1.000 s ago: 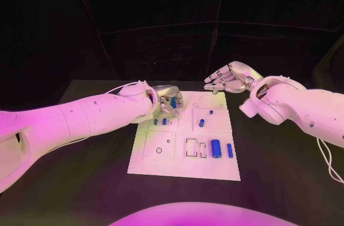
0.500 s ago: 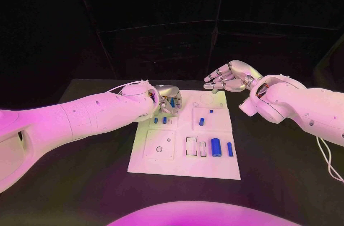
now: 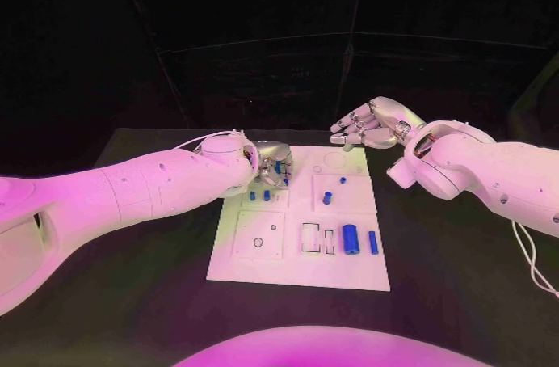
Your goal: Assemble the parts on the task board
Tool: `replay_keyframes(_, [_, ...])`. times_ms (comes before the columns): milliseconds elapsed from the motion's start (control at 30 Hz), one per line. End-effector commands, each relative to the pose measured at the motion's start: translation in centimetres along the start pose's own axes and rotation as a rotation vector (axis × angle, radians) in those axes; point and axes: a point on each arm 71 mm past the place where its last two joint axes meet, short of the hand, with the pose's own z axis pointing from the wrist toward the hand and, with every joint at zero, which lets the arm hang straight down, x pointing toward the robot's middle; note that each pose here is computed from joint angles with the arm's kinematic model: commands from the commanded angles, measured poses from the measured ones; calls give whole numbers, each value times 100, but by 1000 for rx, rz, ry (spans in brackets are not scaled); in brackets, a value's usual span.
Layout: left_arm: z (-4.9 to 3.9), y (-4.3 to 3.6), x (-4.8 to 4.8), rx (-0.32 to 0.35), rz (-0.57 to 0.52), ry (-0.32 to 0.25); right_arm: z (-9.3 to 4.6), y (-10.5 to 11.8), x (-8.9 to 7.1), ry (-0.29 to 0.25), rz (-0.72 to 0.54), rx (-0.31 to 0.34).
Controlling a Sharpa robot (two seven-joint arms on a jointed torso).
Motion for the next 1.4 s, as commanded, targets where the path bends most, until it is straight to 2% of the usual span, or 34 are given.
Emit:
replay_keyframes(33, [9, 1, 7, -9, 20, 24, 6, 18, -1, 2, 3, -10])
replay_keyframes(367, [29, -23, 11, 4, 21, 26, 11, 23, 4, 3, 4, -12])
replay_keyframes(667, [40, 27, 8, -25, 23, 32, 13, 23, 5, 3, 3, -11])
replay_keyframes(933, [56, 24, 3, -13, 22, 27, 15, 25, 7, 3, 4, -12])
replay_keyframes(1400, [61, -38, -42, 46, 4, -50, 14, 30, 10, 3, 4, -14])
